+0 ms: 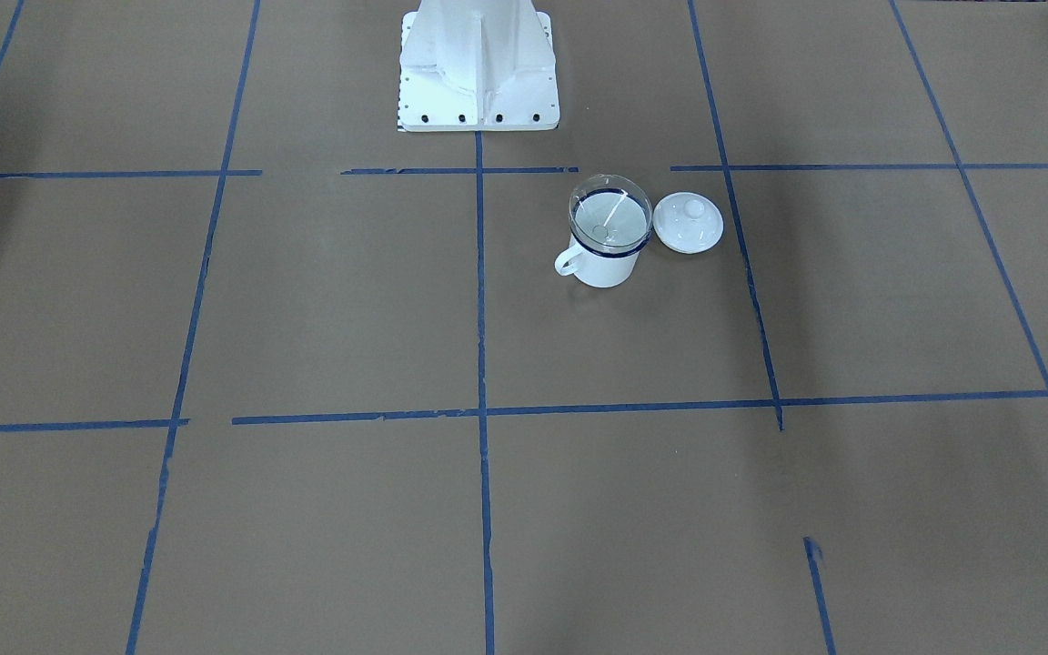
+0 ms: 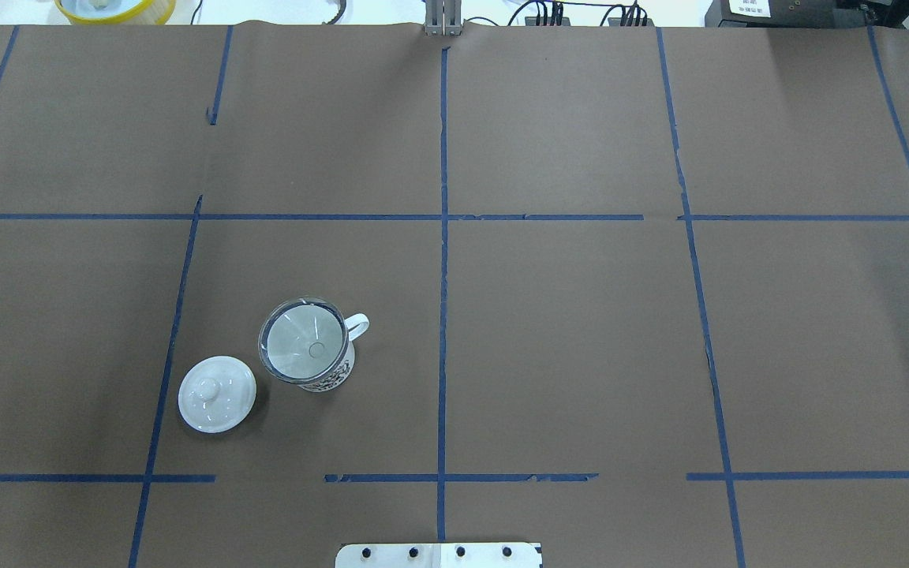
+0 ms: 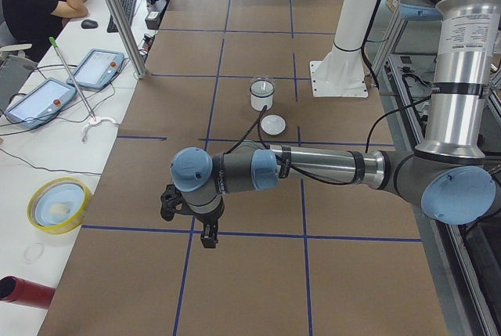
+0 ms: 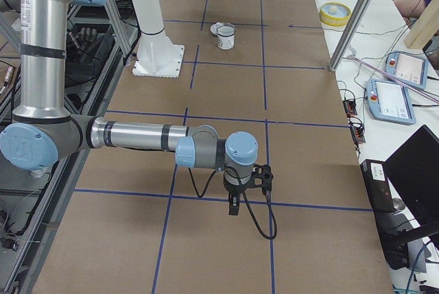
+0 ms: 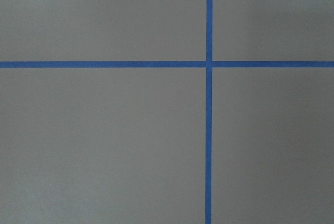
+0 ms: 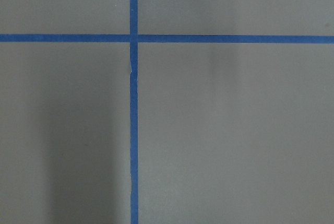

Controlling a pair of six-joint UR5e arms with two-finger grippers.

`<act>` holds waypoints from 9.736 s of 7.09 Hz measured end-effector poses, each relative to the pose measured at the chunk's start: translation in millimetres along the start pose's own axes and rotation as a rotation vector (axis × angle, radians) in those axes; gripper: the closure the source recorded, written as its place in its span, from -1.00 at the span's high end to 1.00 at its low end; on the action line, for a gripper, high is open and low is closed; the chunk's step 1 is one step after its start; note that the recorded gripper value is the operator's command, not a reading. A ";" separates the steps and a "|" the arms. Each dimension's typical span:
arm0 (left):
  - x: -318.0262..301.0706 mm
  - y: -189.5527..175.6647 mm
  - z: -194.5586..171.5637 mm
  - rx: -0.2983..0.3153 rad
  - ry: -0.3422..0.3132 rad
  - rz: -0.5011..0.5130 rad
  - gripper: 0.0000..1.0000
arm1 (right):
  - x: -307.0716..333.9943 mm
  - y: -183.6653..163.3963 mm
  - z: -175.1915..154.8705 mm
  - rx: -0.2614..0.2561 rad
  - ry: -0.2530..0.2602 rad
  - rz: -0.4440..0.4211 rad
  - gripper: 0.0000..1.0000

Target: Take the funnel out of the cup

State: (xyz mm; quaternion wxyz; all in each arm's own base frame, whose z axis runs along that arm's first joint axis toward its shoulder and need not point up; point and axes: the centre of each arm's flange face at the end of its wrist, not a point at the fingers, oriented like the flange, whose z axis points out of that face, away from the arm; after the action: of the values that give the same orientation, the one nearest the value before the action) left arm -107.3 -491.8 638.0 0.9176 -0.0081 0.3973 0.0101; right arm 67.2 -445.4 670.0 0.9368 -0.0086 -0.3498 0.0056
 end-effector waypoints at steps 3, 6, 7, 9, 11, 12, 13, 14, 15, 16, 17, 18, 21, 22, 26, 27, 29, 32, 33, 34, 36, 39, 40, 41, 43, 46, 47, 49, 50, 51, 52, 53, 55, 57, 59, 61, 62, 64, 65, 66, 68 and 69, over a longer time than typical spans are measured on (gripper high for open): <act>5.6 -4.5 -6.5 0.019 -0.010 -0.006 1.00 | 0.1 0.0 0.1 0.000 0.000 0.000 1.00; 19.4 -8.7 -21.0 0.086 -0.022 0.059 1.00 | 0.2 0.1 0.3 -0.001 0.000 0.000 1.00; 17.3 -2.2 -18.0 0.114 -0.027 0.088 1.00 | 0.3 0.1 0.3 -0.001 0.000 0.001 1.00; 33.9 1.3 -19.2 0.169 -0.021 0.061 1.00 | 0.0 0.0 0.1 0.000 0.000 0.000 1.00; 118.9 -13.2 -10.3 0.203 0.033 -0.124 1.00 | 0.0 0.0 0.0 0.000 0.000 0.000 1.00; 164.3 -15.3 -0.9 0.205 0.069 -0.166 0.87 | 0.0 0.0 0.0 0.000 0.000 0.000 1.00; 209.7 -12.4 3.1 0.201 0.104 -0.195 0.97 | 0.0 0.0 0.0 0.000 0.000 0.000 1.00; 254.9 -14.3 -3.7 0.206 0.144 -0.246 0.98 | 0.0 0.0 0.0 0.000 0.000 0.000 1.00; 302.0 -24.6 -14.5 0.213 0.189 -0.302 0.98 | 0.0 0.0 0.0 0.000 0.000 0.000 1.00; 351.5 -31.2 -17.7 0.197 0.230 -0.343 0.98 | 0.0 0.0 0.0 0.000 0.000 0.000 1.00; 403.4 -28.2 -7.8 0.147 0.257 -0.397 0.97 | -0.1 0.0 0.0 0.000 0.000 0.000 1.00; 455.6 -22.7 6.5 0.089 0.252 -0.452 0.94 | 0.0 0.0 0.0 0.000 0.000 0.000 1.00; 595.3 -5.5 24.1 -0.007 0.157 -0.532 0.85 | -0.1 0.0 0.0 0.000 0.000 0.000 1.00; 622.2 6.7 40.5 -0.024 0.134 -0.538 0.85 | 0.0 0.0 0.0 0.000 0.000 0.000 1.00; 675.7 27.8 98.5 -0.068 0.073 -0.548 0.80 | 0.0 0.0 0.0 0.000 0.000 0.000 1.00; 687.1 34.5 112.3 -0.070 0.067 -0.545 0.80 | 0.0 0.0 0.0 0.000 0.000 0.000 1.00; 701.2 46.9 134.5 -0.076 0.062 -0.550 0.56 | 0.0 0.0 0.0 0.000 0.000 0.000 1.00; 713.3 57.2 146.9 -0.071 0.052 -0.547 -0.34 | 0.0 0.0 0.0 0.000 0.000 0.000 1.00; 714.9 58.1 146.3 -0.070 0.054 -0.545 -0.56 | 0.0 0.0 0.0 0.000 0.000 0.000 1.00; 715.4 58.3 146.1 -0.071 0.055 -0.545 -1.00 | 0.0 0.0 0.0 0.000 0.000 0.000 1.00; 716.6 58.9 144.3 -0.072 0.059 -0.542 -1.00 | 0.0 0.0 0.0 0.000 0.000 0.000 1.00; 713.5 56.9 103.2 -0.037 0.096 -0.545 -1.00 | 0.0 0.0 0.0 0.000 0.000 0.000 1.00; 707.8 53.3 69.6 -0.006 0.118 -0.557 -1.00 | 0.0 0.0 0.1 0.000 0.000 0.000 1.00; 697.1 44.8 33.5 0.037 0.154 -0.573 -1.00 | 0.2 0.0 0.2 0.000 0.000 0.000 1.00; 677.3 13.7 -7.3 0.151 0.250 -0.600 -1.00 | 0.1 0.0 0.1 0.000 0.000 0.000 1.00; 642.2 -62.3 15.5 0.259 0.451 -0.703 -1.00 | 0.1 0.0 0.2 0.000 0.000 0.000 1.00; 625.0 -86.9 25.6 0.305 0.515 -0.731 -1.00 | 0.1 0.0 0.1 0.000 0.000 0.000 1.00; 583.6 -136.3 66.2 0.464 0.661 -0.749 -1.00 | 0.0 0.0 0.0 0.000 0.000 0.000 1.00; 572.5 -143.5 96.4 0.515 0.728 -0.781 -1.00 | 0.0 0.0 0.0 0.000 0.000 0.000 1.00; 568.2 -142.9 123.9 0.543 0.759 -0.813 -1.00 | 0.0 0.0 0.0 0.000 0.000 0.000 1.00; 565.8 -140.1 146.8 0.547 0.772 -0.825 -1.00 | 0.0 0.0 0.0 0.000 0.000 0.000 1.00; 564.8 -136.5 161.5 0.539 0.791 -0.827 -1.00 | 0.0 0.0 0.0 0.000 0.000 0.000 1.00; 558.4 -132.3 178.2 0.523 0.839 -0.820 -1.00 | 0.0 0.0 0.0 0.000 0.000 0.000 1.00; 553.9 -128.4 193.6 0.508 0.856 -0.815 -1.00 | 0.0 0.0 0.1 0.000 0.000 0.000 1.00; 553.8 -122.8 207.1 0.487 0.862 -0.826 -1.00 | 0.1 0.0 0.1 0.000 0.000 0.000 1.00; 551.1 -122.7 215.5 0.484 0.854 -0.837 -0.25 | 0.1 0.0 0.1 0.000 0.000 0.000 1.00; 549.8 -123.3 218.1 0.484 0.849 -0.839 0.99 | 0.1 0.0 0.2 0.000 0.000 0.000 1.00; 550.8 -123.2 217.0 0.485 0.847 -0.835 1.00 | 0.1 0.0 0.1 0.000 0.000 0.000 1.00; 553.7 -118.8 207.0 0.482 0.846 -0.825 1.00 | 0.0 0.0 0.0 0.000 0.000 0.000 1.00; 553.4 -104.6 190.2 0.445 0.822 -0.813 1.00 | 0.0 0.0 0.0 0.000 0.000 0.000 1.00; 538.7 -64.0 152.9 0.297 0.675 -0.757 1.00 | 0.1 0.0 0.2 0.000 0.000 0.000 1.00; 526.5 -36.9 135.3 0.253 0.571 -0.733 1.00 | 0.1 0.0 0.2 0.000 0.000 0.000 1.00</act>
State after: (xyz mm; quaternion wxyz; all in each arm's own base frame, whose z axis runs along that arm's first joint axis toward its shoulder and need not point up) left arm 352.4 -519.2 346.8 0.7087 -0.0383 0.6026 -0.3650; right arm 67.2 -445.4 670.2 0.9368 -0.0089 -0.3498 0.0056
